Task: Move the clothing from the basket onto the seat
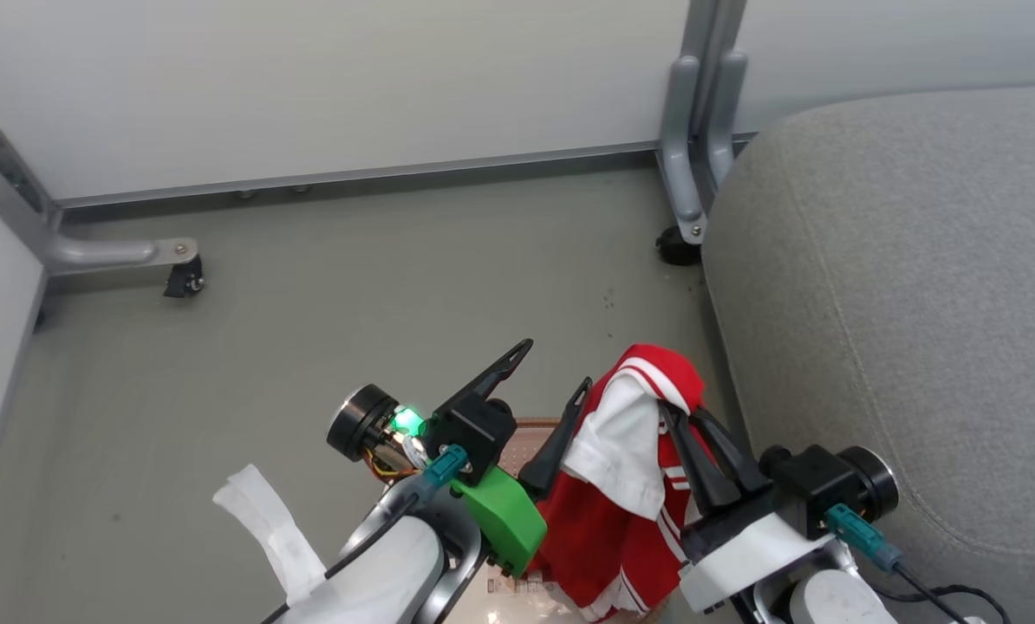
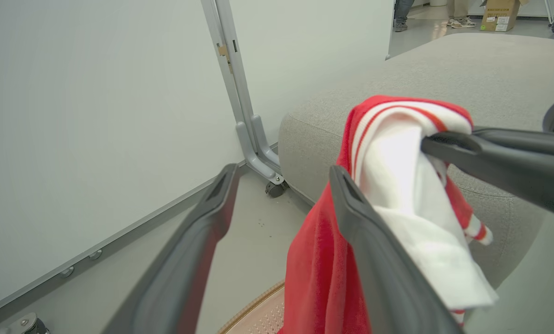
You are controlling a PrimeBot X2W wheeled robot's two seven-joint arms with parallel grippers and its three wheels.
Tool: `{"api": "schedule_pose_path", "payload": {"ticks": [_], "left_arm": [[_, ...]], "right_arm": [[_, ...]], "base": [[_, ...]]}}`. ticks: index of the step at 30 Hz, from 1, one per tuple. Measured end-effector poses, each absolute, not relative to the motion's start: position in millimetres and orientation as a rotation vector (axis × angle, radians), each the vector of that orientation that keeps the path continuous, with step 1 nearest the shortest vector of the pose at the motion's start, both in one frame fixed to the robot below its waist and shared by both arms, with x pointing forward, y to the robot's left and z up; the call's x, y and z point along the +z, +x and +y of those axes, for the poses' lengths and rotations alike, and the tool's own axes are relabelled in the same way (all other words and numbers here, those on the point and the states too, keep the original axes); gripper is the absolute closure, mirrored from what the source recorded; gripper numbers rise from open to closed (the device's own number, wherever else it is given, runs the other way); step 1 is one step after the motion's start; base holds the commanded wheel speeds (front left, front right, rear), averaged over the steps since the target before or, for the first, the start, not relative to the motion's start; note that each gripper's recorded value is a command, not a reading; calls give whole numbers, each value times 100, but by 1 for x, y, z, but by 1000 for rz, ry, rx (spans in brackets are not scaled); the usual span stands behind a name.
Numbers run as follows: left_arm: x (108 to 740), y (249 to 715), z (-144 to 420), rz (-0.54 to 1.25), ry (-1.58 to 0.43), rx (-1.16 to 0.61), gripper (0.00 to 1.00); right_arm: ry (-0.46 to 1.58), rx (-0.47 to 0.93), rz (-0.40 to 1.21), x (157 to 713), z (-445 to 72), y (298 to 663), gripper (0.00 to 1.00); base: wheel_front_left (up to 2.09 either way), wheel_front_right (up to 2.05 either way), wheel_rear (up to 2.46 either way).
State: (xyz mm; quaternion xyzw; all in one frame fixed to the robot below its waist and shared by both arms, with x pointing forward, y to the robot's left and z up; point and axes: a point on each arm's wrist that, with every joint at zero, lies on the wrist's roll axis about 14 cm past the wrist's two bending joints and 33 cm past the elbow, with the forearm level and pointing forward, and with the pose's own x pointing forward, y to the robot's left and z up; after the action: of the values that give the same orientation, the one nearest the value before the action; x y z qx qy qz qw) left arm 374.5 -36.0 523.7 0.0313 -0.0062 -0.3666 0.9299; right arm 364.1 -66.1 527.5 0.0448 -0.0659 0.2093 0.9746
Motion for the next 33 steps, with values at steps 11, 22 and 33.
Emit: {"api": "schedule_pose_path", "payload": {"ticks": [11, 22, 33], "left_arm": [[519, 380, -85, 10, -11, -896, 0], [505, 377, -134, 45, -45, -1055, 0], [486, 378, -166, 94, -101, -1168, 0]], "right_arm": [[39, 210, -204, 549, -134, 358, 100], [3, -26, -166, 540, -201, 329, 100], [-60, -138, -198, 558, -243, 345, 100]], "base": [[0, 0, 0], [0, 0, 0], [0, 0, 0]]}}
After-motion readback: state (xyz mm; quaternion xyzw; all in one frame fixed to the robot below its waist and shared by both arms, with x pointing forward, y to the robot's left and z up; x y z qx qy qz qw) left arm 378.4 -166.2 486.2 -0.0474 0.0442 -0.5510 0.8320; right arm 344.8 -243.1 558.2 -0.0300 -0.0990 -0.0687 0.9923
